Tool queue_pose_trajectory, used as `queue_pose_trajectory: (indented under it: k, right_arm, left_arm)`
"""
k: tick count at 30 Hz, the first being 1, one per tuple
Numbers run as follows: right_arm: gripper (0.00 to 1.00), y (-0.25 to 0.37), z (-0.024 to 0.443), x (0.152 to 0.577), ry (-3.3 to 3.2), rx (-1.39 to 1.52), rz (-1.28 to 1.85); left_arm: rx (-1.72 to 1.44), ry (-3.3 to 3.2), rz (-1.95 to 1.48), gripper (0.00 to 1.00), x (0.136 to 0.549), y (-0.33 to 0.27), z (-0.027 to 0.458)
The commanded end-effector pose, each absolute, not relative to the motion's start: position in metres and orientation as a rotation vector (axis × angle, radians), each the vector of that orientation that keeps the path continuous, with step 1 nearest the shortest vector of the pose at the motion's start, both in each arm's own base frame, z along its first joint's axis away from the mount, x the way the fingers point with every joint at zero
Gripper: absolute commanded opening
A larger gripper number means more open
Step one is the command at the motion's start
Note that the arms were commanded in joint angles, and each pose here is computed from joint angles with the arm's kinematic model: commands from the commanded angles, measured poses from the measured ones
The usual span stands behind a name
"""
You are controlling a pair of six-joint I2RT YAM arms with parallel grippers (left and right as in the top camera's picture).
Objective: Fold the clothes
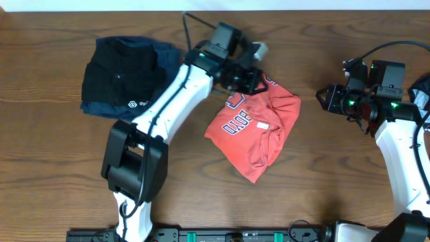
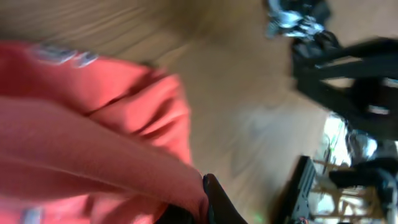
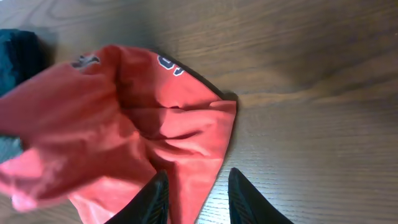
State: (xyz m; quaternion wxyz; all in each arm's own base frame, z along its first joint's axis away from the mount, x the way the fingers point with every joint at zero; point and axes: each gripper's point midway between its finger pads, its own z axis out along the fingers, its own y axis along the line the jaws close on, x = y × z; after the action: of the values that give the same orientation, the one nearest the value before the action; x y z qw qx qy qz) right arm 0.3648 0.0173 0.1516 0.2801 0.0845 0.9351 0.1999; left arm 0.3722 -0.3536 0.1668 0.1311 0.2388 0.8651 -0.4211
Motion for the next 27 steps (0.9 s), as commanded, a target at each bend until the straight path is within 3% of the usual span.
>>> queue_pose_trajectory:
  k: [1, 2, 4, 8, 9, 13, 18, 21, 27]
  right_arm:
    - [0.30, 0.010, 0.156, 0.368, 2.490, 0.219, 0.518]
    - [0.30, 0.009, 0.156, 0.368, 2.488, 0.223, 0.517]
    - [0.30, 0.007, 0.157, 0.369, 2.483, 0.230, 0.513]
    - [0.33, 0.003, 0.157, 0.369, 2.481, 0.244, 0.510]
    - [0.33, 0.003, 0.156, 0.368, 2.482, 0.245, 0.510]
    - [0.39, 0.005, 0.157, 0.368, 2.480, 0.237, 0.530]
    - [0.41, 0.027, 0.164, 0.366, 2.458, 0.094, 0.633]
    - [0.60, 0.038, 0.156, 0.362, 2.493, 0.061, 0.623]
    - [0.65, 0.047, 0.112, 0.357, 2.632, 0.031, 0.529]
  left_arm:
    - [0.810, 2.444, -1.257, 0.06, 0.350, -0.388, 0.177]
    - [0.833, 2.435, -1.238, 0.07, 0.346, -0.397, 0.175]
    - [0.881, 2.423, -1.171, 0.17, 0.336, -0.411, 0.169]
    - [0.963, 2.410, -1.022, 0.65, 0.329, -0.416, 0.160]
    - [0.964, 2.410, -0.989, 0.71, 0.330, -0.413, 0.161]
    - [0.903, 2.438, -0.877, 0.78, 0.345, -0.390, 0.165]
    - [0.789, 2.487, -0.767, 0.79, 0.367, -0.351, 0.171]
    - [0.733, 2.528, -0.746, 0.79, 0.374, -0.329, 0.173]
    - [0.645, 2.683, -0.695, 0.79, 0.368, -0.288, 0.160]
